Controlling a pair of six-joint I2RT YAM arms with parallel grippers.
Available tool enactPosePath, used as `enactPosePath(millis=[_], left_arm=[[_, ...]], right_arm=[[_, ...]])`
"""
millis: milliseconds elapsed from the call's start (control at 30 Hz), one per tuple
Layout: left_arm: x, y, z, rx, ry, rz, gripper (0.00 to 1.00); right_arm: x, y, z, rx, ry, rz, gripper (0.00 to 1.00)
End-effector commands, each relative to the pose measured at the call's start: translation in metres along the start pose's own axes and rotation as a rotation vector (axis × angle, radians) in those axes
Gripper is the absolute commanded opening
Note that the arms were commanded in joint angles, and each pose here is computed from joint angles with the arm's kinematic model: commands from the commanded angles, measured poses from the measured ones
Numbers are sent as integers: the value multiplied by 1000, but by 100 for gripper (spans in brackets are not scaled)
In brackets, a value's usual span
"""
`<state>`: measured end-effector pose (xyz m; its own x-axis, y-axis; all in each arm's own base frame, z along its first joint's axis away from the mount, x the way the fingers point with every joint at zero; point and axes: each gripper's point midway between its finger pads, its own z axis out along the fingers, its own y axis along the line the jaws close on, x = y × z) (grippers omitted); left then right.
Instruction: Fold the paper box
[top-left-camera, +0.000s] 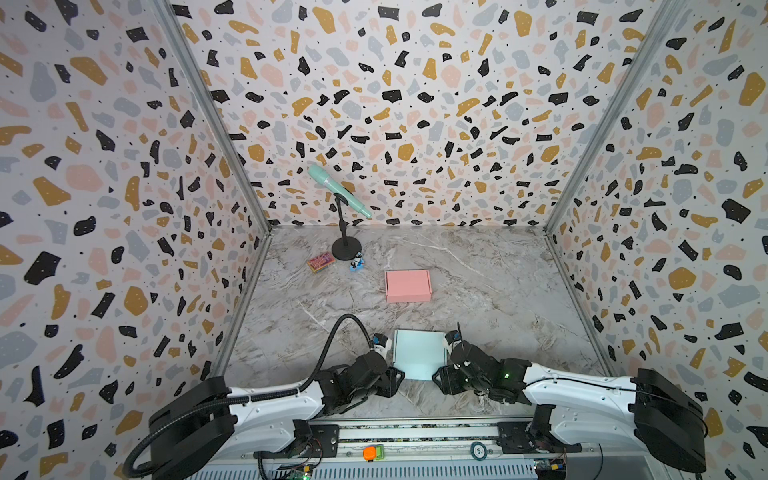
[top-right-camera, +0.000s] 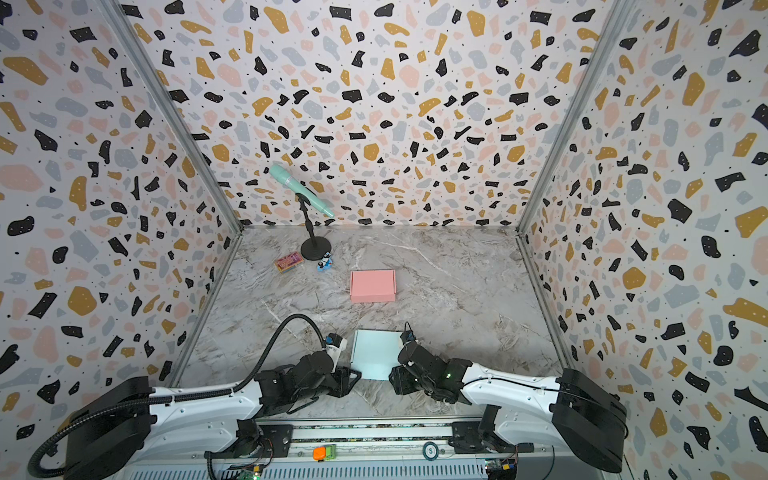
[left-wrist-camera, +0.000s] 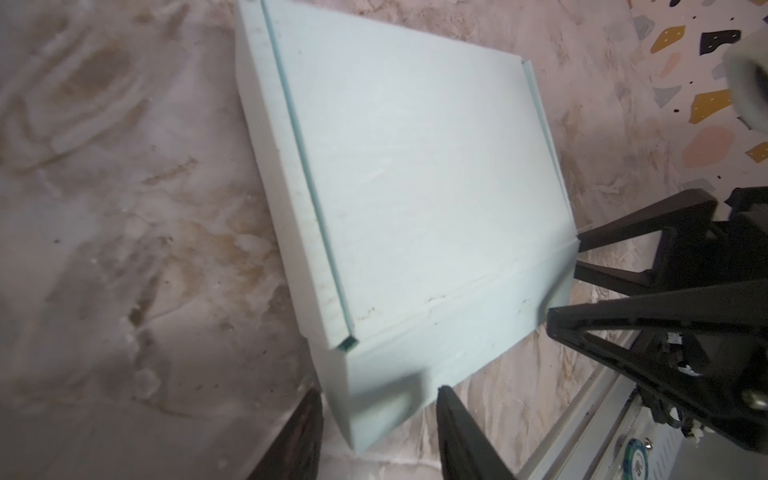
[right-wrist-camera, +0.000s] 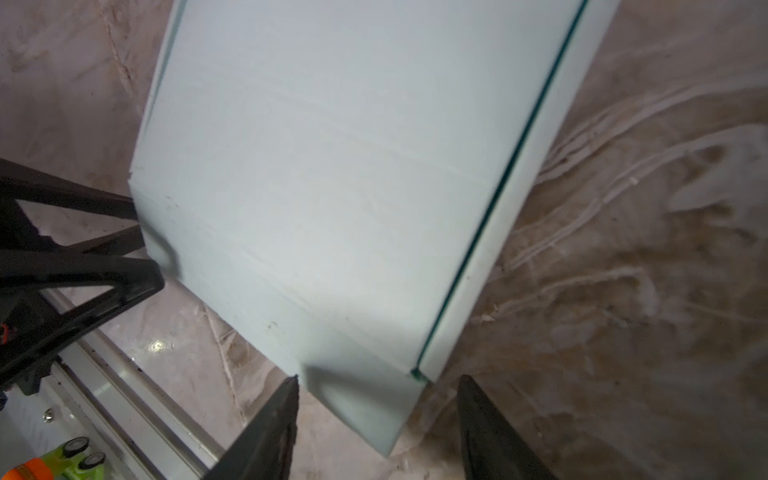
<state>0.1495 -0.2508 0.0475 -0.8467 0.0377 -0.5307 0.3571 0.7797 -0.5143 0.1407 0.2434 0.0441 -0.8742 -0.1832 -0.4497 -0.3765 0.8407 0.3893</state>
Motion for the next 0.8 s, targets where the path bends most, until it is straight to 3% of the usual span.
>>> enactPosePath(millis=[0,367,767], left_arm=[[0,-6,-10,33,-6,47,49],[-44,-10,-26,-1,-89,95,50],[-70,9,-11,-34,-73,74,50]], right_arm=[[-9,-1,-8,13,-24,-16,62],[-10,-6,-7,40,-13,-32,64],[-15,-15,2,86,-5,-49,63]])
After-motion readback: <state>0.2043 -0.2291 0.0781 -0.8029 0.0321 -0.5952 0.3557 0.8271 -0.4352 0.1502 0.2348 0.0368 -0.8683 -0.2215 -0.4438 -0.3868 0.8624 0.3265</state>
